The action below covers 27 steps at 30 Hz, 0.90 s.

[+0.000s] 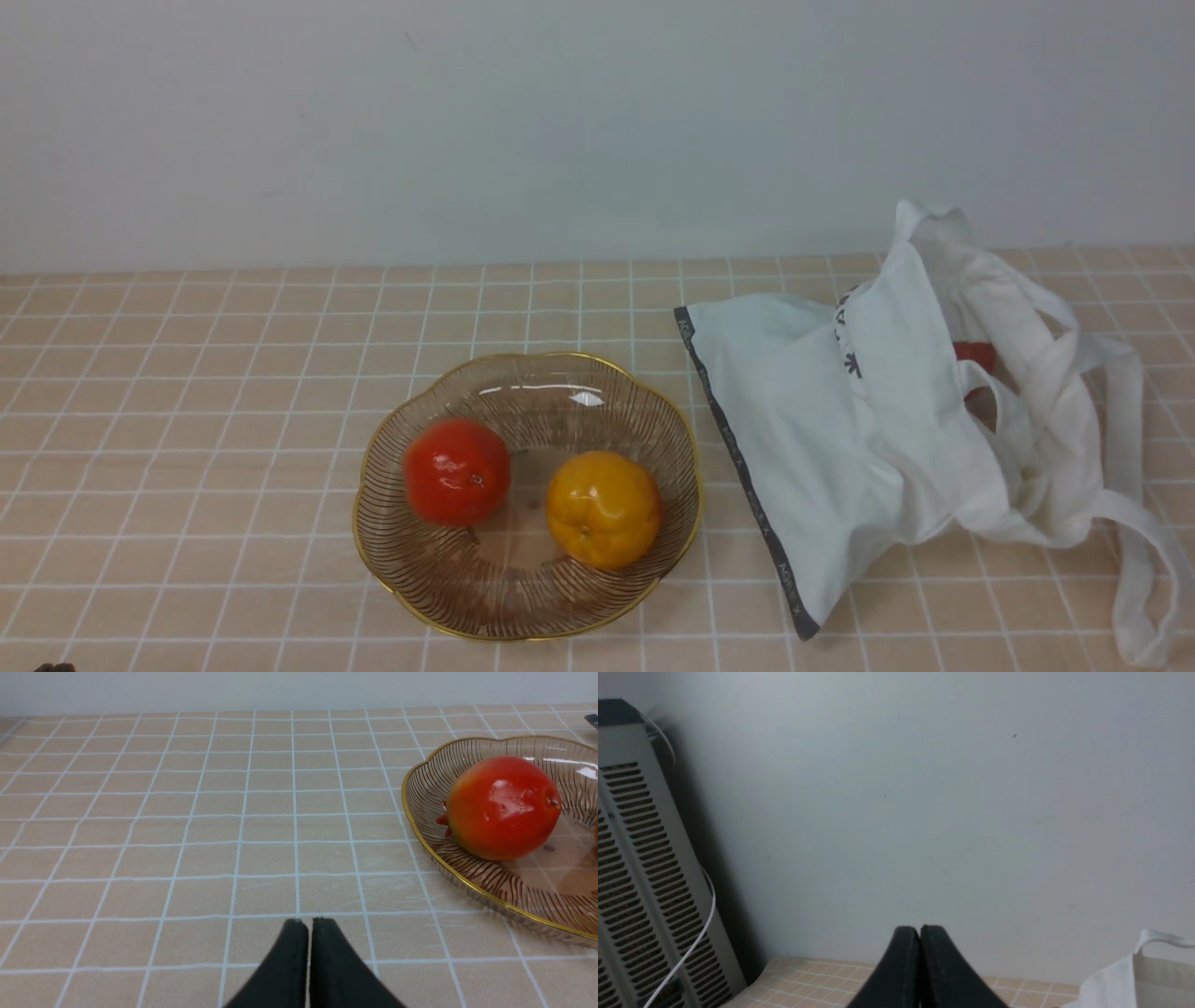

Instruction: Take the fruit out of the bag on the brown coffee tablecloth and place them on the plate.

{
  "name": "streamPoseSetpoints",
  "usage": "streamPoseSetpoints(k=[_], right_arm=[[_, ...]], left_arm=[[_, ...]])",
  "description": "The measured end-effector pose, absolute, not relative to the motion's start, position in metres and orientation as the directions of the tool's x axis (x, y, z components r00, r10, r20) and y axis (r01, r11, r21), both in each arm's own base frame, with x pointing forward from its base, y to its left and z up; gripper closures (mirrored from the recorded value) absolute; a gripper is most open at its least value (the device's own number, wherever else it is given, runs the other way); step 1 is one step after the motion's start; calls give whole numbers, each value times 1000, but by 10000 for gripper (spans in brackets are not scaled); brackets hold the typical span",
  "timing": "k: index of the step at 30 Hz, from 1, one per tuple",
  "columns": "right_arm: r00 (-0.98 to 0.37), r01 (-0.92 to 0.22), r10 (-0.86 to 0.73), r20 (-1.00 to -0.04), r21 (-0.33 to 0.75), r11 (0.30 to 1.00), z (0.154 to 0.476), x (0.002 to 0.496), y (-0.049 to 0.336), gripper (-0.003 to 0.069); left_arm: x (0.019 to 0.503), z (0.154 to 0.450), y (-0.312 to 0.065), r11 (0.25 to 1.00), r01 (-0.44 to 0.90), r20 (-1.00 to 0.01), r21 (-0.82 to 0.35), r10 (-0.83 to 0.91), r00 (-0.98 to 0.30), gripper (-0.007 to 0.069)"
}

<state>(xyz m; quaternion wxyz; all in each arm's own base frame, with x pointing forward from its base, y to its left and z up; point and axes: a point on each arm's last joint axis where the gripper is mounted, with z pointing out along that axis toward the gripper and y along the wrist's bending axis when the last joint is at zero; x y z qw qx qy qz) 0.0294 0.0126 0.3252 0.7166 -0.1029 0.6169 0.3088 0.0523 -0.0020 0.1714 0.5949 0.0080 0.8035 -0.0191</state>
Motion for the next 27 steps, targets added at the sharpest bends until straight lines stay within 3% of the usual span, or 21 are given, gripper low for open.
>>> streamPoseSetpoints(k=[22, 27], right_arm=[[201, -619, 192, -961, 27, 785, 326, 26, 20, 673], [202, -514, 105, -974, -15, 857, 305, 30, 17, 673]], left_arm=[[52, 171, -2, 999, 36, -956, -21, -10, -292, 633], [52, 171, -2, 999, 36, -956, -21, -10, -292, 633]])
